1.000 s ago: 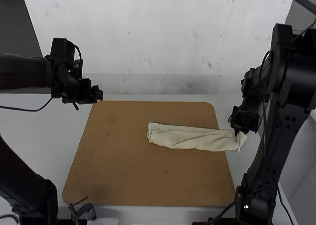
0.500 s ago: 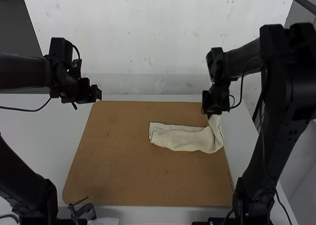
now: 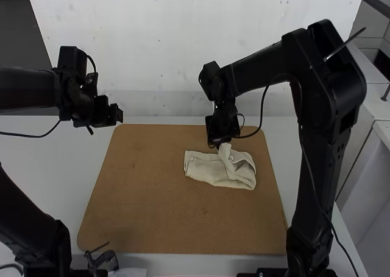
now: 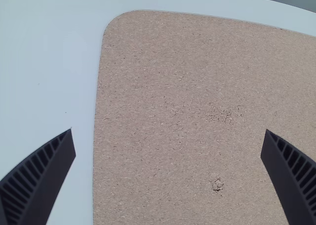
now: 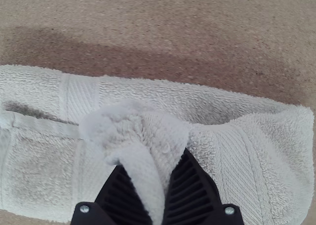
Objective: Fold the towel.
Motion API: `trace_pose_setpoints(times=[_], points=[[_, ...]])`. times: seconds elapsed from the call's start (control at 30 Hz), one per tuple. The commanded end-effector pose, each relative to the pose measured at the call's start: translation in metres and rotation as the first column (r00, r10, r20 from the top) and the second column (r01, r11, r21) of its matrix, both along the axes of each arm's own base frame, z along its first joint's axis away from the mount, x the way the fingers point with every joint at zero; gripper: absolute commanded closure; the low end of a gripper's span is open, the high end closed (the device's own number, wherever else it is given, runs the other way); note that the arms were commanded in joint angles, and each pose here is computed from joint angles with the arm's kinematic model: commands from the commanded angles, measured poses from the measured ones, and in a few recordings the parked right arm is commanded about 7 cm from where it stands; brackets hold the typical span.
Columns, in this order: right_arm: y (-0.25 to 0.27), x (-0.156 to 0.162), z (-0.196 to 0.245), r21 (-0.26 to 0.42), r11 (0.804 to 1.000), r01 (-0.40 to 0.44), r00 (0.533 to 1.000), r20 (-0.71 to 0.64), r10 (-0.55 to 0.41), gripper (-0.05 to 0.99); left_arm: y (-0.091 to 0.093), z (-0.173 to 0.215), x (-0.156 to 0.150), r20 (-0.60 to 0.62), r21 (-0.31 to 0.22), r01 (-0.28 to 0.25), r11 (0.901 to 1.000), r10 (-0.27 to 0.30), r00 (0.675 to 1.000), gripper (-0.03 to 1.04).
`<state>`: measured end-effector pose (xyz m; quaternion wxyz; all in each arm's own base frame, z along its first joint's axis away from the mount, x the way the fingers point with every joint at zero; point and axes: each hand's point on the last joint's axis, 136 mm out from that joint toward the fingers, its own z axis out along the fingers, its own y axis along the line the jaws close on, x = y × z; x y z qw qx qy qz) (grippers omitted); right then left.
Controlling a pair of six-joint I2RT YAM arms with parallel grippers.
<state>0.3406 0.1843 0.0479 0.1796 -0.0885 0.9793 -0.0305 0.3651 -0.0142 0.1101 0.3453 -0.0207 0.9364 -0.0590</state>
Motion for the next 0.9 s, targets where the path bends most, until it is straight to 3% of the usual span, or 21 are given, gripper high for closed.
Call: trace_pose_setpoints(times=[0.0, 0.33, 0.57, 0.7, 0.73, 0.83, 0.87], points=[[0.024, 0.013, 0.011, -0.001, 1.000, 0.019, 0.999, 0.044, -0.018, 0.92, 0.004, 0.030, 0.010, 0.084, -0.002, -0.004, 1.0000, 0.004, 0.996, 0.04], [0.082, 0.006, 0.006, -0.020, 0.999, -0.049, 0.998, 0.044, 0.050, 0.92, 0.013, 0.029, 0.015, 0.091, 0.007, -0.017, 0.9998, 0.016, 0.996, 0.04], [0.083, -0.004, -0.020, -0.093, 0.994, -0.049, 0.998, 0.024, 0.052, 0.91, 0.015, 0.029, 0.015, 0.092, 0.009, -0.021, 0.9997, 0.020, 0.996, 0.04], [0.084, -0.005, -0.025, -0.094, 0.995, -0.042, 0.999, 0.024, 0.045, 0.91, 0.015, 0.028, 0.015, 0.090, 0.009, -0.019, 0.9998, 0.018, 0.996, 0.04], [0.085, -0.004, -0.021, -0.085, 0.996, -0.040, 0.999, 0.033, 0.043, 0.87, 0.015, 0.028, 0.015, 0.090, 0.009, -0.019, 0.9998, 0.018, 0.996, 0.04], [0.093, 0.005, 0.008, -0.017, 0.999, -0.032, 0.995, 0.098, 0.033, 0.51, 0.015, 0.028, 0.015, 0.092, 0.010, -0.020, 0.9998, 0.019, 0.996, 0.04], [0.094, 0.009, 0.019, 0.004, 1.000, -0.028, 0.992, 0.119, 0.028, 0.45, 0.016, 0.029, 0.016, 0.095, 0.011, -0.021, 0.9997, 0.020, 0.995, 0.04]])
